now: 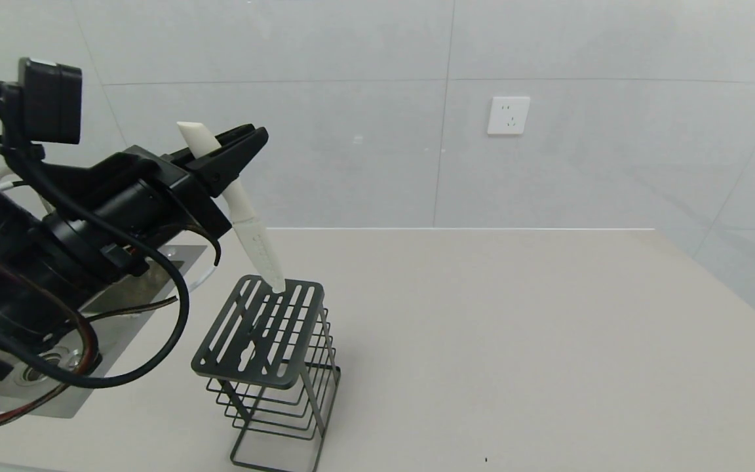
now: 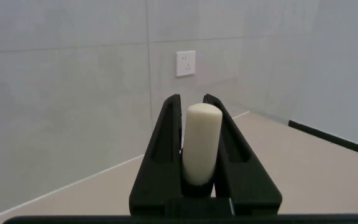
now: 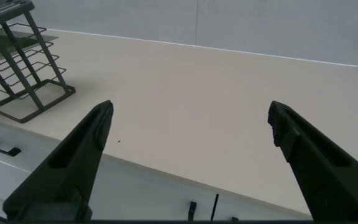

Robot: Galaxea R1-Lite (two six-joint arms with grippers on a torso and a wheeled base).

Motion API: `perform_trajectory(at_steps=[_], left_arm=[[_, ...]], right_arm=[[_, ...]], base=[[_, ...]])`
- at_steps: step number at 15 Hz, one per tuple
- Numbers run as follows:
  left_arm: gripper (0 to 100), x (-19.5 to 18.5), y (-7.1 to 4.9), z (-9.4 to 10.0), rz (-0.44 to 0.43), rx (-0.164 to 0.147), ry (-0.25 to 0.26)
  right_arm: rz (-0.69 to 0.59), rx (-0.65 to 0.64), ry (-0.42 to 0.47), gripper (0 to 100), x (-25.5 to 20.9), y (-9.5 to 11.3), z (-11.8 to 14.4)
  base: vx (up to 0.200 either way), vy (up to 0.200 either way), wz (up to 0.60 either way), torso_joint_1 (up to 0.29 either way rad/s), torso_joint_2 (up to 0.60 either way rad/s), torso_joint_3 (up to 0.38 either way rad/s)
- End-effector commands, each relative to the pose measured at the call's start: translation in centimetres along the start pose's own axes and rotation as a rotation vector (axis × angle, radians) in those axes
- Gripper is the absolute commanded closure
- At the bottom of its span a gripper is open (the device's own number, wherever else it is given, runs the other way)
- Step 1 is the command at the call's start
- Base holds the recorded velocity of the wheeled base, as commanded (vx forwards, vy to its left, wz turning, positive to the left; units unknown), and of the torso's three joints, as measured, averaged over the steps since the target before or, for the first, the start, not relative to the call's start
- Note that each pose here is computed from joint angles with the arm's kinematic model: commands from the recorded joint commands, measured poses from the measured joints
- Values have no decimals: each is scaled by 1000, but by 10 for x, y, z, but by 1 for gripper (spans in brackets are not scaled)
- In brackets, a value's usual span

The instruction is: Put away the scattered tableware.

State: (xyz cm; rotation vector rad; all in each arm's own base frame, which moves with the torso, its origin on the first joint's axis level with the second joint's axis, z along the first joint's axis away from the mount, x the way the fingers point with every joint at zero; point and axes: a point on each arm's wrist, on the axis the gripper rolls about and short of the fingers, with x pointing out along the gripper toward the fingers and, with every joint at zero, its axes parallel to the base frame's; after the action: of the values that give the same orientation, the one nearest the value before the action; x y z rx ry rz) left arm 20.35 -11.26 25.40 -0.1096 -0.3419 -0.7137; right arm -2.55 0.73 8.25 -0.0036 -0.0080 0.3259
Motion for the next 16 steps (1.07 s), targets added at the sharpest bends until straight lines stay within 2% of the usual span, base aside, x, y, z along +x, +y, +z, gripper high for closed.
perform_trajectory(at_steps=[1, 3, 4, 6, 8, 10, 13, 14, 16], left_arm=[[100, -8, -10, 16, -29, -2, -41], [100, -10, -6, 11, 33, -11, 28], [100, -8, -7, 10, 75, -17, 43], [100, -4, -9, 16, 102, -19, 46], [100, -5, -10, 23, 121, 6, 48], [100, -8, -12, 27, 127, 9, 43], [100, -7, -24, 27, 131, -11, 40], [100, -6, -29, 26, 138, -9, 45], [100, -6, -30, 23, 174, 2, 71]], right_arm=[[1, 1, 4, 0, 0, 0, 0], [1, 1, 4, 0, 0, 0, 0], [1, 1, 4, 0, 0, 0, 0], [1, 1, 4, 0, 0, 0, 0], [2, 1, 4, 0, 0, 0, 0], [2, 1, 4, 0, 0, 0, 0], [1, 0, 3, 0, 0, 0, 0], [-1, 1, 4, 0, 0, 0, 0], [-1, 1, 4, 0, 0, 0, 0]], base=[[0, 0, 0, 0, 0, 0], [0, 0, 0, 0, 0, 0], [0, 0, 0, 0, 0, 0], [0, 0, 0, 0, 0, 0], [0, 0, 0, 0, 0, 0], [0, 0, 0, 0, 0, 0], [0, 0, 0, 0, 0, 0], [0, 0, 0, 0, 0, 0], [0, 0, 0, 0, 0, 0]])
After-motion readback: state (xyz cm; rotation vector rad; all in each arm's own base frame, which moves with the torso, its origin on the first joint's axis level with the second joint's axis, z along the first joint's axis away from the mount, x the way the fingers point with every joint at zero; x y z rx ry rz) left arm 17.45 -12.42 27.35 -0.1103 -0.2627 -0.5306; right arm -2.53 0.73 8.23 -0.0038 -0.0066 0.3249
